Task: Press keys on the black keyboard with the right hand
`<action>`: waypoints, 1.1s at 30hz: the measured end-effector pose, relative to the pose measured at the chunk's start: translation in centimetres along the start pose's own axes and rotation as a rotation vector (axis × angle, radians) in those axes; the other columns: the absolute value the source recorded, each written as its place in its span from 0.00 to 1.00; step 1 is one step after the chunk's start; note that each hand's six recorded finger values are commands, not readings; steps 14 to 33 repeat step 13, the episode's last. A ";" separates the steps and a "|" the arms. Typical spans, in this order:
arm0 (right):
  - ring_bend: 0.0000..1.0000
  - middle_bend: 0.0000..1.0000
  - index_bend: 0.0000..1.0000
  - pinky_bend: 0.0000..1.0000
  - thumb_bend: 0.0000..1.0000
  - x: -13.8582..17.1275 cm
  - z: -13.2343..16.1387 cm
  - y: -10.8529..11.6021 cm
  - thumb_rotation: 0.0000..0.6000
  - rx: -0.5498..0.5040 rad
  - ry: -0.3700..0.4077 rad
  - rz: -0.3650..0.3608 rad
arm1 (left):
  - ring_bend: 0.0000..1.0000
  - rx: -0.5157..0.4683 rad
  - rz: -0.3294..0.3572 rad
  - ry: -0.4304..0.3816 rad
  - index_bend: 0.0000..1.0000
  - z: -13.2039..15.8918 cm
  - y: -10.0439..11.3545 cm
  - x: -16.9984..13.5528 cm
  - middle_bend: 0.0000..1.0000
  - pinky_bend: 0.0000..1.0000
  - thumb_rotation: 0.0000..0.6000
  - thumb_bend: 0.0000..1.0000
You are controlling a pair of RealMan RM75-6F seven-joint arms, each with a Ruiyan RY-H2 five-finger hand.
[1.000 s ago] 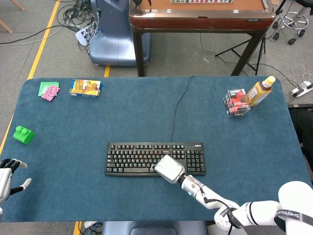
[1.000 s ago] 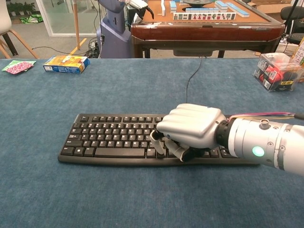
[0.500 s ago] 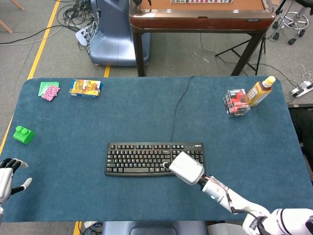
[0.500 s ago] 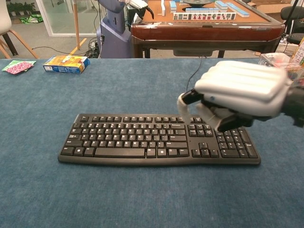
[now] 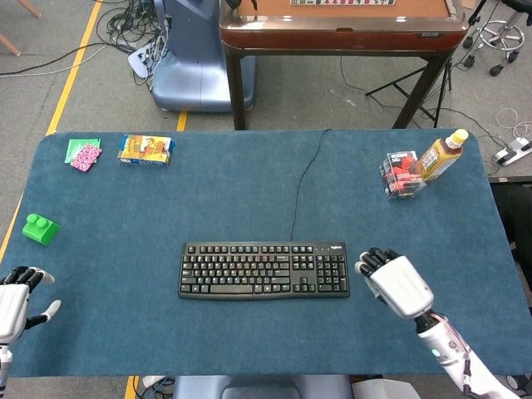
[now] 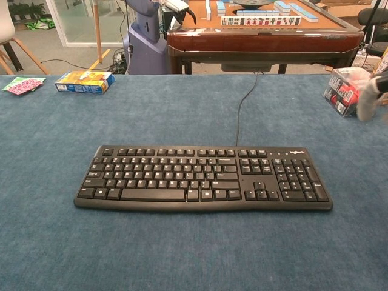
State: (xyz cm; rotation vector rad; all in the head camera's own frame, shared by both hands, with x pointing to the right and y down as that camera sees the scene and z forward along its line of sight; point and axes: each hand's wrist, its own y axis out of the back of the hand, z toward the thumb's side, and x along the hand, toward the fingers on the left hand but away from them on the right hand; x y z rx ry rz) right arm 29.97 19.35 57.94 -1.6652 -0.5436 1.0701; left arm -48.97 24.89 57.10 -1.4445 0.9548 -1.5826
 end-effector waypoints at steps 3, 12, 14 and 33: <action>0.32 0.41 0.49 0.56 0.60 1.3 -1.6 0.1 1.00 -0.005 -0.087 -0.013 | 0.27 0.005 0.023 -0.018 0.46 0.4 0.3 -0.2 0.39 0.45 1.00 0.17; 0.32 0.41 0.49 0.56 0.60 5.1 -5.0 -0.2 1.00 -0.092 -0.244 -0.045 | 0.27 0.006 0.053 -0.058 0.46 1.5 0.9 -0.9 0.39 0.45 1.00 0.17; 0.32 0.41 0.49 0.56 0.60 5.3 -5.2 -0.2 1.00 -0.099 -0.251 -0.045 | 0.27 0.008 0.052 -0.059 0.46 1.5 0.9 -1.0 0.39 0.45 1.00 0.17; 0.32 0.41 0.49 0.56 0.60 5.3 -5.2 -0.2 1.00 -0.099 -0.251 -0.045 | 0.27 0.008 0.052 -0.059 0.46 1.5 0.9 -1.0 0.39 0.45 1.00 0.17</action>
